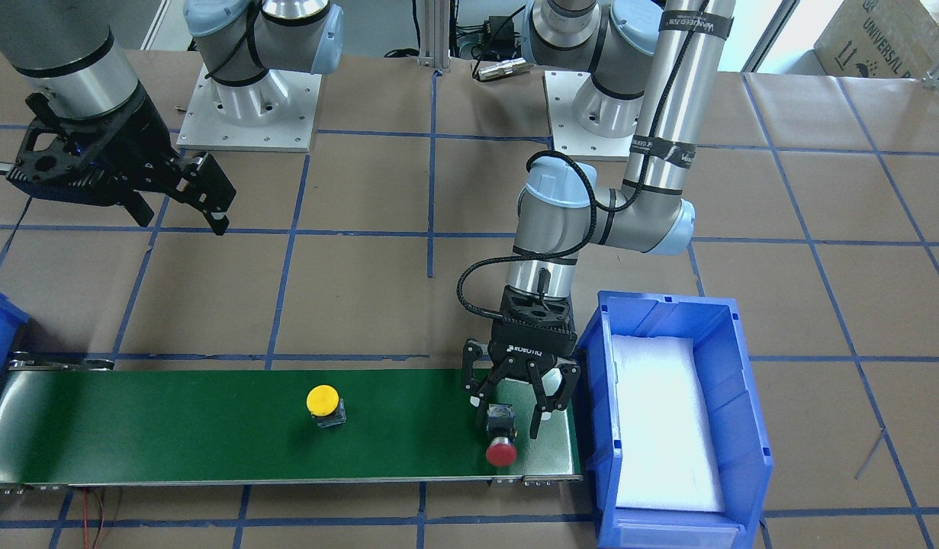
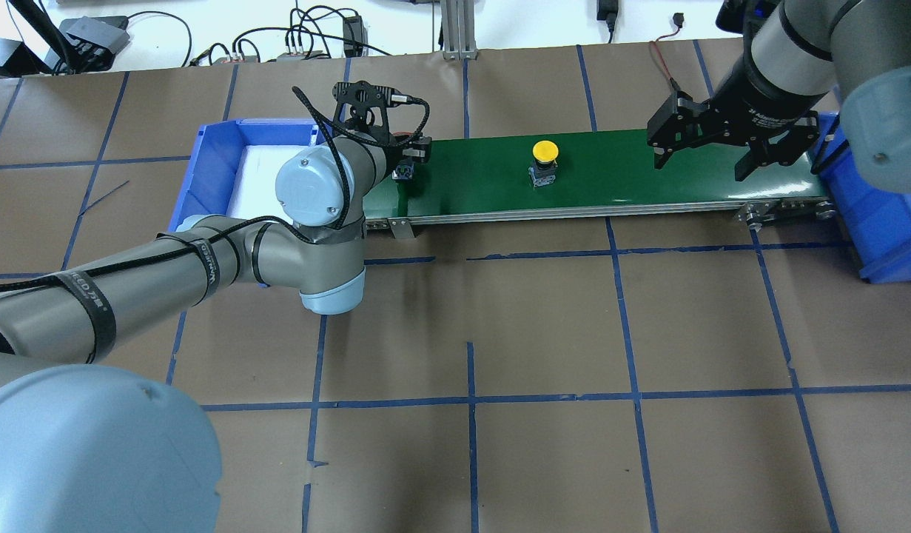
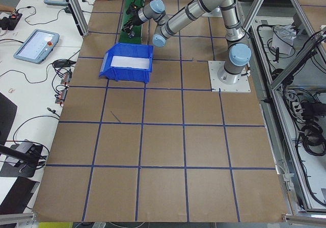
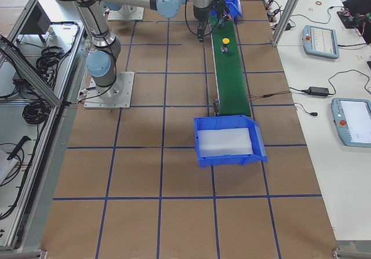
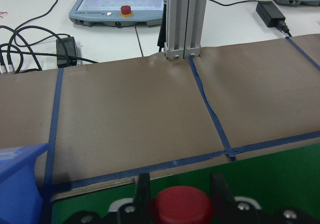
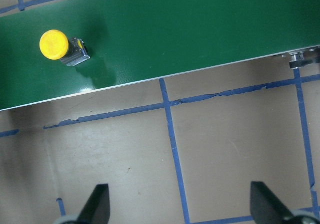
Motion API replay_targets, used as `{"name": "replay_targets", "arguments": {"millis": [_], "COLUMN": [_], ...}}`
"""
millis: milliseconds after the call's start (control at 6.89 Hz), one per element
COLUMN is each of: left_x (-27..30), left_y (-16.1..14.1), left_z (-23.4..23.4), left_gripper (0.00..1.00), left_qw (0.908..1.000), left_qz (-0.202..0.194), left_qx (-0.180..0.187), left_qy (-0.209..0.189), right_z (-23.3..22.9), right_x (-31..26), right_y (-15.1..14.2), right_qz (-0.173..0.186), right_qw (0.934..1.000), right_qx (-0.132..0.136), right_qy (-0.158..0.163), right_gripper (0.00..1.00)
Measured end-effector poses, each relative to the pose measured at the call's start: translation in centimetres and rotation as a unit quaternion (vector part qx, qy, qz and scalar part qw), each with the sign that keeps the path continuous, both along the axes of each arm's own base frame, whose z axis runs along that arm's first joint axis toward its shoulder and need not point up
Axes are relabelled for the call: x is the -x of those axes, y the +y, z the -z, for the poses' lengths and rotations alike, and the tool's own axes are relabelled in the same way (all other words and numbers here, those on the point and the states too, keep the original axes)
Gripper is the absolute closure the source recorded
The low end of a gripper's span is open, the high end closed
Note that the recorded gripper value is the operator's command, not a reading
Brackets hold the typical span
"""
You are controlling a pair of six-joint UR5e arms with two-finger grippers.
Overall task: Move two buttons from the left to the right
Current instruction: 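Set the red button on the conveyor and open the left gripper, then raise the left gripper over its bin while the right gripper reaches for the yellow button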
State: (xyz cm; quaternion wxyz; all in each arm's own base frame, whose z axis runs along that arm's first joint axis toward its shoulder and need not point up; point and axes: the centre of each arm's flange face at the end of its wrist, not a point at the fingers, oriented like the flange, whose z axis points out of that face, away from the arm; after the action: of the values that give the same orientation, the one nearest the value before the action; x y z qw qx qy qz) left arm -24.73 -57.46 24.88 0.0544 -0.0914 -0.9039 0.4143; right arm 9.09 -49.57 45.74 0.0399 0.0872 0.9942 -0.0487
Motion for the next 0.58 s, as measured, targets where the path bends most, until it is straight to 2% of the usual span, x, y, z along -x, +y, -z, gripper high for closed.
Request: {"name": "replay_targets", "arguments": {"millis": [290,581], "left_x": [-0.1,-0.2], "left_y": [0.3,0.9], "left_z": [-1.8,-5.3], "left_gripper": [0.19,0.13], "left_qw": [0.9999,0.9980], "left_qz": [0.000,-0.003], "left_qx": [-0.011,-0.062], "left_qy": [-0.001,-0.013], "right_z": [0.4,1.1], "right_x": [-0.2,-0.6], "right_y": [0.0,-0.3], "right_qz": [-0.005,-0.017], "right_qw": [1.0000,0.9998], "right_qx": [-0.001,-0.008], "right_qy": [0.000,0.004], "right_gripper": [0.00,0.00]}}
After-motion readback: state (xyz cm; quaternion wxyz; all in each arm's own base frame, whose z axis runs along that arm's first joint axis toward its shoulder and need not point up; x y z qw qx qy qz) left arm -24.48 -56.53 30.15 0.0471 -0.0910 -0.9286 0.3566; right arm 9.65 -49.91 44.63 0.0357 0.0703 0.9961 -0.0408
